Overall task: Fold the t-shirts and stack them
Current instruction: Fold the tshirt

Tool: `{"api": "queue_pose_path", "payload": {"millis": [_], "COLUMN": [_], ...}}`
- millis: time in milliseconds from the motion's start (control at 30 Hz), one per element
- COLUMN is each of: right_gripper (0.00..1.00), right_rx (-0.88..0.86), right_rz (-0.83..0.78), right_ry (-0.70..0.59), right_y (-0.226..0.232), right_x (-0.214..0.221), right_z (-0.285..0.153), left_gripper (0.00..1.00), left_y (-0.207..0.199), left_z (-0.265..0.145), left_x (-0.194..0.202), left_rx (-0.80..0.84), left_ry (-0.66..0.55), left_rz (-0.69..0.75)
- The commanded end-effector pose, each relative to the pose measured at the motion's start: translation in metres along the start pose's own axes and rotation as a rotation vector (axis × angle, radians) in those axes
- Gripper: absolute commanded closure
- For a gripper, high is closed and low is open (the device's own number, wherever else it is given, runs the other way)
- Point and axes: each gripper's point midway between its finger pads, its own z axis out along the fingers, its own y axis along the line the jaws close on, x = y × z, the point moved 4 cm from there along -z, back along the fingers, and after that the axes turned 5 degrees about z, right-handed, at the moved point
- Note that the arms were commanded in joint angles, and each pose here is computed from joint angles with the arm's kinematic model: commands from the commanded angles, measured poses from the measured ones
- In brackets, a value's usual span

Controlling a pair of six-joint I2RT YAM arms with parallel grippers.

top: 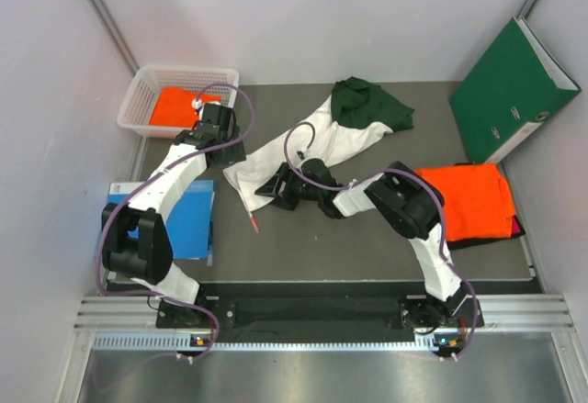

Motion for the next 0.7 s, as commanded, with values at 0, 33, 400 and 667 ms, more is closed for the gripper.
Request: {"api": "queue_pose_path", "payload": {"millis": [0,33,400,667], "right_gripper": [0.59,0.78,0.96,0.97], "right_rx": [0.12,0.136,0.077,0.254], "right_rz": [0.018,0.01,-0.155,-0.189], "right_ry": [-0.002,-0.007,-0.018,0.061], "right_y": [-0.029,-0.032,0.008,-0.037], "right_x": [0.007,0.007,0.001,0.025], "right_z": [0.01,0.009,-0.055,-0.13], "left_gripper": [0.01,0.01,0.01,0.01], "left_y": [0.007,0.008,0.005,0.001], "left_z": [-0.017,-0.017,-0.007,0.001], "left_x": [-0.013,-0.013,-0.008,-0.003], "left_rx": [-0.014,-0.015,-0.018,-0.005], "left_ry": [-0.075,-0.075,-0.045,-0.02], "left_rz": [-0.005,-0.005,-0.002,0.006]}}
